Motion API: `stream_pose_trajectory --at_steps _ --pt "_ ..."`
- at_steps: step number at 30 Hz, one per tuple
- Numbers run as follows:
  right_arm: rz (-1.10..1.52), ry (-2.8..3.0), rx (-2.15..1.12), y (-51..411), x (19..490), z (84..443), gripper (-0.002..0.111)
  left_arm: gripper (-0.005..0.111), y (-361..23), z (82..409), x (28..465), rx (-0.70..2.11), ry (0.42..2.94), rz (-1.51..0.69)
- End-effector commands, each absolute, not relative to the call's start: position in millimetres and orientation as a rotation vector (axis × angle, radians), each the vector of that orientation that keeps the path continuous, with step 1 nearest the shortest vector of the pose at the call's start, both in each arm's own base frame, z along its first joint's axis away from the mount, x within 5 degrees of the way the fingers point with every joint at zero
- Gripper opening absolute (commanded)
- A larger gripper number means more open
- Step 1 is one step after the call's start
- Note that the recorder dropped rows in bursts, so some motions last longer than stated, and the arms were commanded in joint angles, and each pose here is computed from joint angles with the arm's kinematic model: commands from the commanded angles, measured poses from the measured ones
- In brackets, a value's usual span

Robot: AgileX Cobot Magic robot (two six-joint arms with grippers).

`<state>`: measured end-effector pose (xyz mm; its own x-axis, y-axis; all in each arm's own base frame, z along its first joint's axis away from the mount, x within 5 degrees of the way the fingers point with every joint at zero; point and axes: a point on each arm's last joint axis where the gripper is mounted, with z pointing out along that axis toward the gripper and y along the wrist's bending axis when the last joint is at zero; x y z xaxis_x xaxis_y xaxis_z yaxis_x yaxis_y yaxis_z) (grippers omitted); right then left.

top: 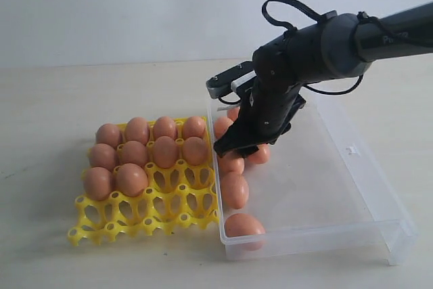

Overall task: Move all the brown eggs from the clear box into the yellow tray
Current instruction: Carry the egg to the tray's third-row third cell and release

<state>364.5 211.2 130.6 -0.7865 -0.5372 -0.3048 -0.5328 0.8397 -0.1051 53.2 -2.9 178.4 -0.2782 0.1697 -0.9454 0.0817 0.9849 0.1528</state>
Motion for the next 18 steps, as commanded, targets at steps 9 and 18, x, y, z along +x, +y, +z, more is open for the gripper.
stream_pose_trajectory --at_steps 9,18 --pt "0.351 2.22 -0.599 230 347 227 0.0 0.0 -3 181 53 0.181 1.838 0.085" --pt "0.602 1.875 -0.537 249 277 203 0.0 0.0 -3 181 53 0.181 1.838 0.085"
